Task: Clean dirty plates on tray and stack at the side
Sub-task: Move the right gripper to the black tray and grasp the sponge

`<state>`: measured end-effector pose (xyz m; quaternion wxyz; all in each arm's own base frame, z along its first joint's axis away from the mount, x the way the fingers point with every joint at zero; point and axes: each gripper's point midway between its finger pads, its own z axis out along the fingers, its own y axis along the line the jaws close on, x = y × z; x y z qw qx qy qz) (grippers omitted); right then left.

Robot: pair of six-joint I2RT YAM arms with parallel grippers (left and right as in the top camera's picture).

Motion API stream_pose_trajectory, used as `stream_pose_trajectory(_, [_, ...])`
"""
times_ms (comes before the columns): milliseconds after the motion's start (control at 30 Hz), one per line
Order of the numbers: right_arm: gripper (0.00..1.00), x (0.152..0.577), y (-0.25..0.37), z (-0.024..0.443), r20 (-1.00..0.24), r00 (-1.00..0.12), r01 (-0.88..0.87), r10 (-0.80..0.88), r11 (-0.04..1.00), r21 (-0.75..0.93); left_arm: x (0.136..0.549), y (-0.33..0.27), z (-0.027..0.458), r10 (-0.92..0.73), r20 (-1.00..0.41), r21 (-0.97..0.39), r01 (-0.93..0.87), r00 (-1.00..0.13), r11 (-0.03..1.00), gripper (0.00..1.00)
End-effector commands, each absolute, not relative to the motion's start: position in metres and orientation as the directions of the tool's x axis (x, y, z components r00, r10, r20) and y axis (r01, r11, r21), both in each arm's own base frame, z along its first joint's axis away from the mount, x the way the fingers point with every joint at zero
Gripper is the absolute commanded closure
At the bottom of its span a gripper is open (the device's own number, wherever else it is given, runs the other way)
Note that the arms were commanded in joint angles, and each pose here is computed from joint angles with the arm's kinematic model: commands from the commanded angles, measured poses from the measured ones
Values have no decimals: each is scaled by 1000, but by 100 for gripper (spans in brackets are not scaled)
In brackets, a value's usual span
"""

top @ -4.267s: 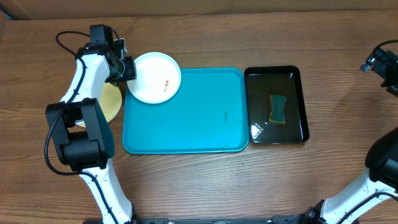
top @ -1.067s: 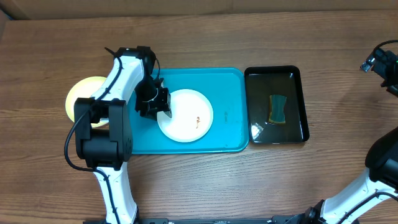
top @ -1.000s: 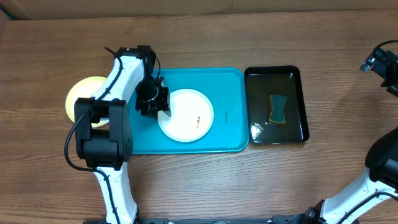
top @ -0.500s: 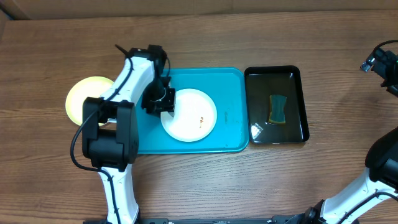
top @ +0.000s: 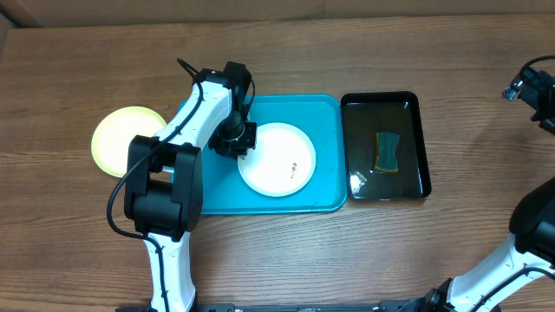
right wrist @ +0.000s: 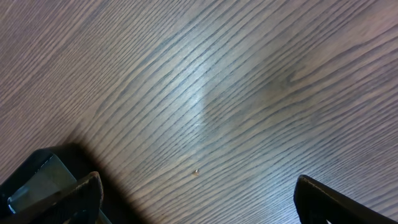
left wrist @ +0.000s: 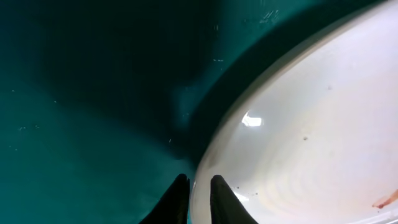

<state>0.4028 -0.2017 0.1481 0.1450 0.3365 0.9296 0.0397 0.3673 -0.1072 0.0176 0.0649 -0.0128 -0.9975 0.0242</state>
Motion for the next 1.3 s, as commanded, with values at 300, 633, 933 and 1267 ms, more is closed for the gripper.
stream_pose_trajectory(300, [0,406,-203,157,-269,-727,608,632,774,176,372,-106,21,15,102,-28,12,-995,1000,73])
stream_pose_trajectory(633, [0,406,-203,157,-269,-727,608,632,774,175,371,-106,21,14,106,-27,11,-994,1000,66])
stream_pose_trajectory(933, [0,407,-204,158,-276,-725,607,631,775,177,374,-108,20,6,91,-30,3,-996,1000,65])
stream_pose_trajectory(1267, [0,420,-126,178,-17,-690,584,724,570,579,371,-108,21,-65,106,-23,-67,-992,997,66])
